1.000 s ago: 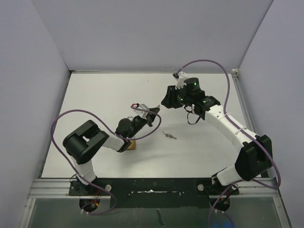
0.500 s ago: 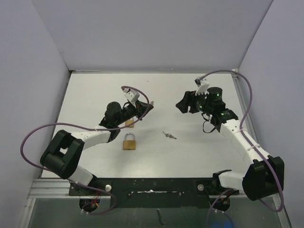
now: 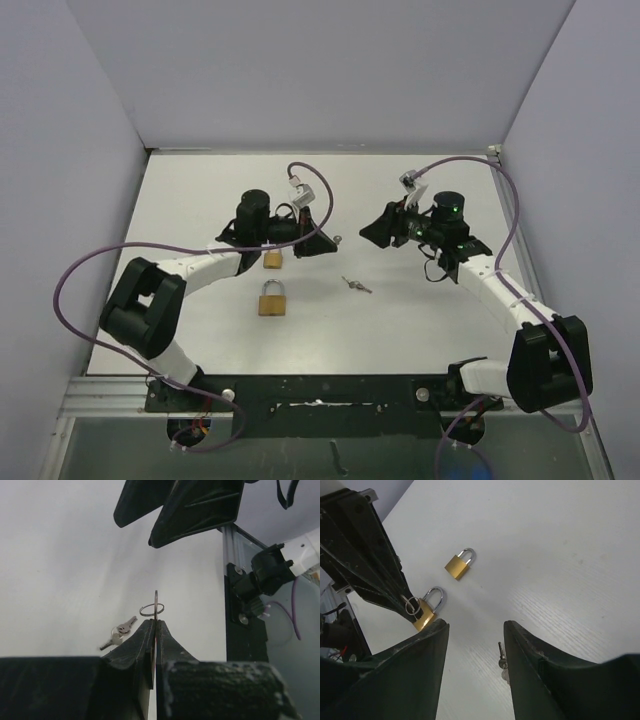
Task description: Unlock with the key
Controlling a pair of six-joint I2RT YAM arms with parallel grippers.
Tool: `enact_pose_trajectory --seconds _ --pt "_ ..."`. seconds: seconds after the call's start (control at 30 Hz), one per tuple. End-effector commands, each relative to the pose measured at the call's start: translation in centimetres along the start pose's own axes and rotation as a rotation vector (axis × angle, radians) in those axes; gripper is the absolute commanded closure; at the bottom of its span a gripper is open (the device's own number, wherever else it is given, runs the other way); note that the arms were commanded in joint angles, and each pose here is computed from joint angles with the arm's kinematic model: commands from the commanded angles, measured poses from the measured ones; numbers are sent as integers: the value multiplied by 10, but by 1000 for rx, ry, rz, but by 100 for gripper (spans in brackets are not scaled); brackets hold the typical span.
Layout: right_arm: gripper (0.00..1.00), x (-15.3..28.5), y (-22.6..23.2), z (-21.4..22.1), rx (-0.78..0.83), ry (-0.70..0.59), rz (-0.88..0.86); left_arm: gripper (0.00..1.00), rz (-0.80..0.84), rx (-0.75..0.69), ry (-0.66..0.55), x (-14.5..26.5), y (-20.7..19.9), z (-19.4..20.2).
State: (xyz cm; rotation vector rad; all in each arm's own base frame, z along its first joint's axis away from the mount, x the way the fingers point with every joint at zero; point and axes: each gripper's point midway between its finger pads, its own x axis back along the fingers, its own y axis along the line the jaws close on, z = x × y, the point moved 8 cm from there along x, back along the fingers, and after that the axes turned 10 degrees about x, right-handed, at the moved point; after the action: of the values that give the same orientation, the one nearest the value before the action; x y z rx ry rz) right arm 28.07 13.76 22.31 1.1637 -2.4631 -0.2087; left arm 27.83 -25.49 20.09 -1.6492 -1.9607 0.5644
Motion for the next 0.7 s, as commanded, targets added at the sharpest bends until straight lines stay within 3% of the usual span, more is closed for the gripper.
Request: enact_pose_trajectory --seconds 0.0,0.23,0.67 --pt "54 -5 6 -11 32 -63 -120 100 150 59 116 -5 -6 -3" --pt "59 -5 9 -4 36 -39 -155 100 115 128 200 -14 6 2" --pt "62 -22 19 9 54 8 -225 100 47 125 197 -28 15 4"
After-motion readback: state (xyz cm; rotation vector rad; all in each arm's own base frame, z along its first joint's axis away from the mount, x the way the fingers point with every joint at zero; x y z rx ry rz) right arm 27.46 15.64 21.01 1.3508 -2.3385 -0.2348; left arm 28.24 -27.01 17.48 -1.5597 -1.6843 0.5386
